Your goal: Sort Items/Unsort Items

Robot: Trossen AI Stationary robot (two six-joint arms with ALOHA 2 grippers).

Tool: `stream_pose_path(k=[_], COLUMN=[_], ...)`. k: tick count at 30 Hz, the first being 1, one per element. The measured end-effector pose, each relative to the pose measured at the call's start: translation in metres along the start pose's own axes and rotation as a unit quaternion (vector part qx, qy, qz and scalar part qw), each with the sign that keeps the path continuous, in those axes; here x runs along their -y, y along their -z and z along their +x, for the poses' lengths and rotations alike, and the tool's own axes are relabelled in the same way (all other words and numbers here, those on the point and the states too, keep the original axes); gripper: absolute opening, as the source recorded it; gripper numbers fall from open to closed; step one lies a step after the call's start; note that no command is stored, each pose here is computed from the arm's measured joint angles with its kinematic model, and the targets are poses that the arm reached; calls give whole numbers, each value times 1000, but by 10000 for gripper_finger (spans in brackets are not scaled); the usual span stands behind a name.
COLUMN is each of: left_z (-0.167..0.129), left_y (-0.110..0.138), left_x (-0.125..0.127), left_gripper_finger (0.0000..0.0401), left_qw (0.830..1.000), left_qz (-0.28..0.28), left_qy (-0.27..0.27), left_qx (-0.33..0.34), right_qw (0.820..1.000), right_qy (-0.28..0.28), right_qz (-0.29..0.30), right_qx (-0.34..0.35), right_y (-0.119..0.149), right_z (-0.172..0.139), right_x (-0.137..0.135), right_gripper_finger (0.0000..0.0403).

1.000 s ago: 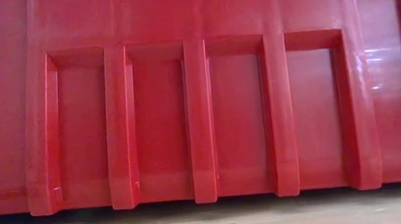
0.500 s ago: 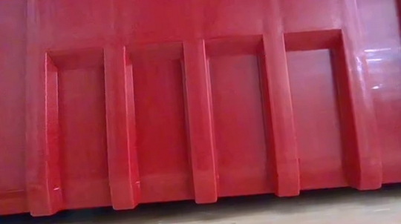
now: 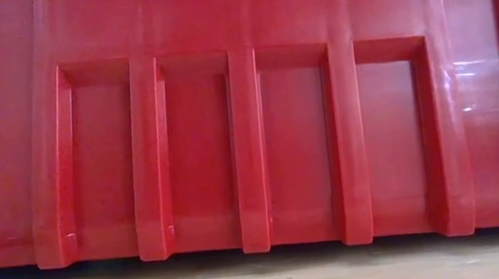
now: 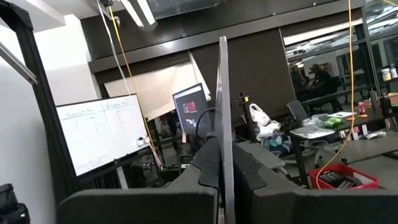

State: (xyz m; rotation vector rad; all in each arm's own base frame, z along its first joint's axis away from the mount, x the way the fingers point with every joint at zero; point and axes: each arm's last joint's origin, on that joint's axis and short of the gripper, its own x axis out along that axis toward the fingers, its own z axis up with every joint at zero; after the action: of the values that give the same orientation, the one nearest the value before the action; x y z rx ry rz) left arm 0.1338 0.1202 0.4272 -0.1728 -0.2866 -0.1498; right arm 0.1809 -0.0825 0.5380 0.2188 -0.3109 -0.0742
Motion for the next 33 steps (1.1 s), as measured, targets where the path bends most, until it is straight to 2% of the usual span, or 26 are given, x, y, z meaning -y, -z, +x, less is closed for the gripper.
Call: stream_pose_path(k=[4,10,18,27,33], left_z=[3,2,-16,-22,-25], left_y=[4,4,-17,-15,1], left_x=[-4,-6,-8,-21,-32], left_gripper_finger=[11,5,3,2,1], left_qw=[1000,1000,999,998,994], left_qz=[-9,2,-7,-23,-18], left_qy=[14,15,12,-5,-42], left_qx=[-16,-18,-45,-64,-101], right_qw=[1000,1000,989,964,929], right_qy=[-2,2,32,68,125], right_qz=[2,10,10,11,-8], right_qx=[-5,-19,-145,-257,-348], right_y=[3,6,26,53,71], right_z=[4,6,-10,-7,-17], right_x=[2,4,8,20,25], right_gripper_finger=[0,0,0,0,0])
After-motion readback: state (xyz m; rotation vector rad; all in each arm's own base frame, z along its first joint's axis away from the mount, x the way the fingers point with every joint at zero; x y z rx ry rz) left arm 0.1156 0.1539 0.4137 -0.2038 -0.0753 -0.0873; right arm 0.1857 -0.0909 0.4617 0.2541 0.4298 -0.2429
